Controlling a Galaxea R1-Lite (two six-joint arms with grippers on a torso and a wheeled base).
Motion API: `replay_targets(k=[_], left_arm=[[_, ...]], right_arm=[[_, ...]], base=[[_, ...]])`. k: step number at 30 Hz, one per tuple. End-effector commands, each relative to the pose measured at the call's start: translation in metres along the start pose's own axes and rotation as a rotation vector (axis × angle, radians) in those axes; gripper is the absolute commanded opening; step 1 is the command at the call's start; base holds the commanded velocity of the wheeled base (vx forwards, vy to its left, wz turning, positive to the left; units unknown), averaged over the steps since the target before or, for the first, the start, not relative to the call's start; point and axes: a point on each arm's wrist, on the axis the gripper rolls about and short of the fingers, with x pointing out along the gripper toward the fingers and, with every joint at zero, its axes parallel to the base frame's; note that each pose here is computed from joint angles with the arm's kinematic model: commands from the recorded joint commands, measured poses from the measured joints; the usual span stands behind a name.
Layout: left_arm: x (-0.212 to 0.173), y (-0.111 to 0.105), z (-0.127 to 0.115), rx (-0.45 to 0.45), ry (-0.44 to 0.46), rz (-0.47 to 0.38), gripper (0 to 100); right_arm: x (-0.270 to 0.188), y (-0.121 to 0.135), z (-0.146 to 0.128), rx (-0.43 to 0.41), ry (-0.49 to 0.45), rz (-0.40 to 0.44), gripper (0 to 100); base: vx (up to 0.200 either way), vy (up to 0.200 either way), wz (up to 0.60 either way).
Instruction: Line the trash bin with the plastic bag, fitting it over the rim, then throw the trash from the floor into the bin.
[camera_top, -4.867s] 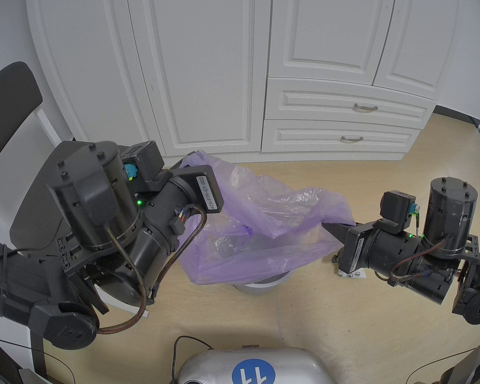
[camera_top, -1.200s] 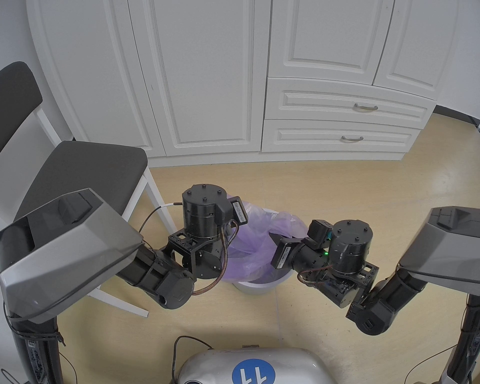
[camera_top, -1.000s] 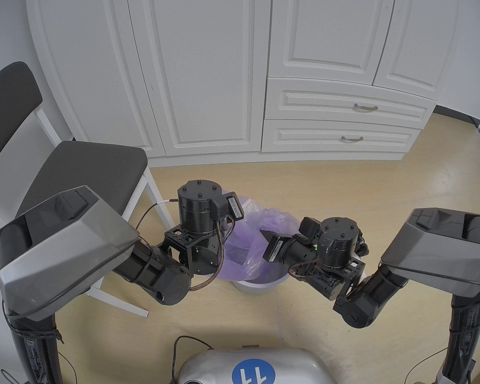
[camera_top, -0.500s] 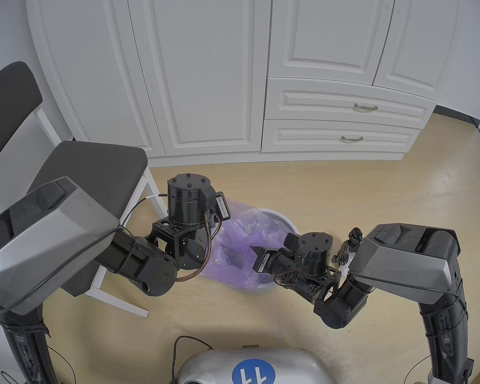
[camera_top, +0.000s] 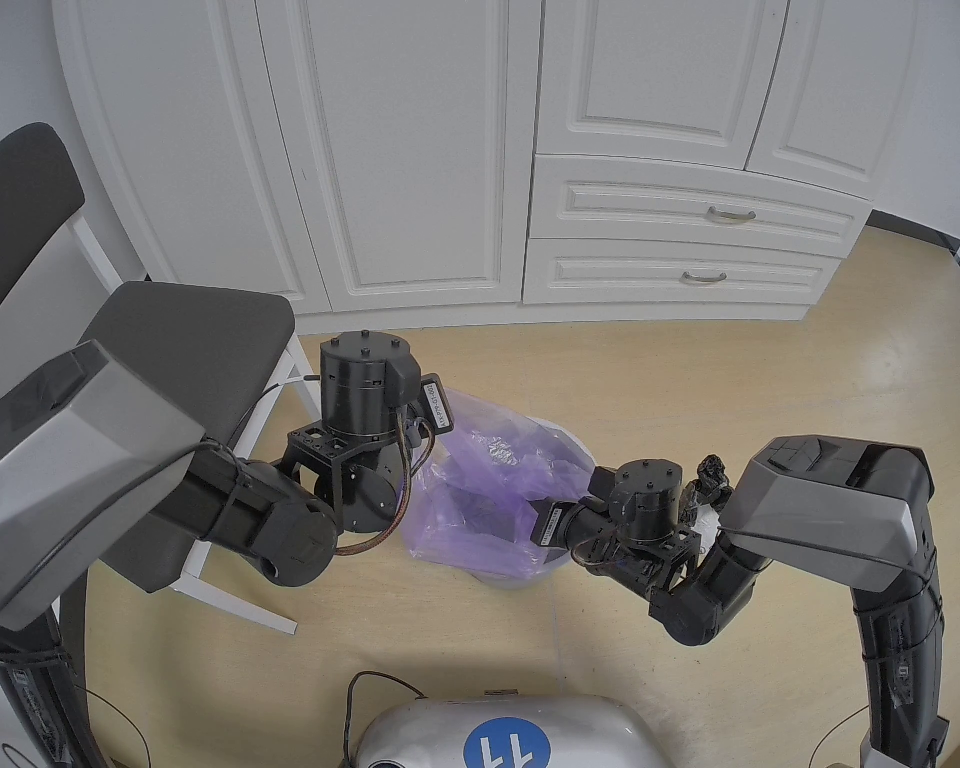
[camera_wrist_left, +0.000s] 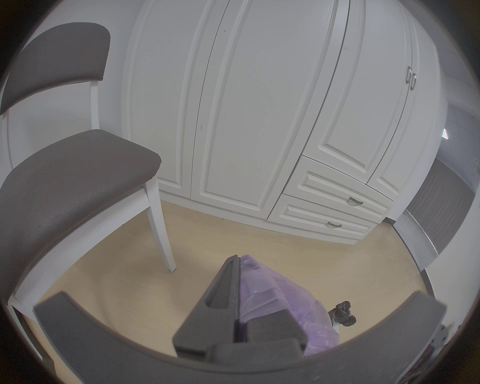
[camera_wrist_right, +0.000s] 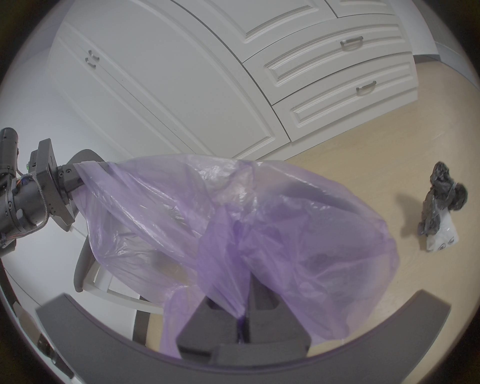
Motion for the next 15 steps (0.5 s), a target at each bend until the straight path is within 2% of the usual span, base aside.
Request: replay_targets(k=[1,4,8,9,15], left_arm=[[-0.002,0.0,0.002,-0.003,-0.002,-0.002,0],[-0.002,0.0,0.0,-0.004,-0.003,-0.006,0],[0.006,-0.002,-0.015,0.079,0.056,-0.056,0],[0.011,0.0,-0.017,0.127,0.065,-0.066,0],[0.017,-0.006,-0.018,0.153,0.072,-0.071,0]], right_arm=[[-0.007,-0.004,0.014,-0.014,-0.019,-0.013,0],[-0.009,-0.007,0.013,-0.016,-0.013,-0.023,0],[-0.008,-0.017,0.012,-0.036,0.001,-0.034,0],[-0.007,-0.021,0.013,-0.041,0.005,-0.034,0],[-0.01,-0.025,0.017,-0.049,-0.002,-0.04,0]], base=[[0.0,0.0,0.0],[0.0,0.0,0.0],[0.0,0.0,0.0],[0.0,0.0,0.0],[0.0,0.0,0.0]])
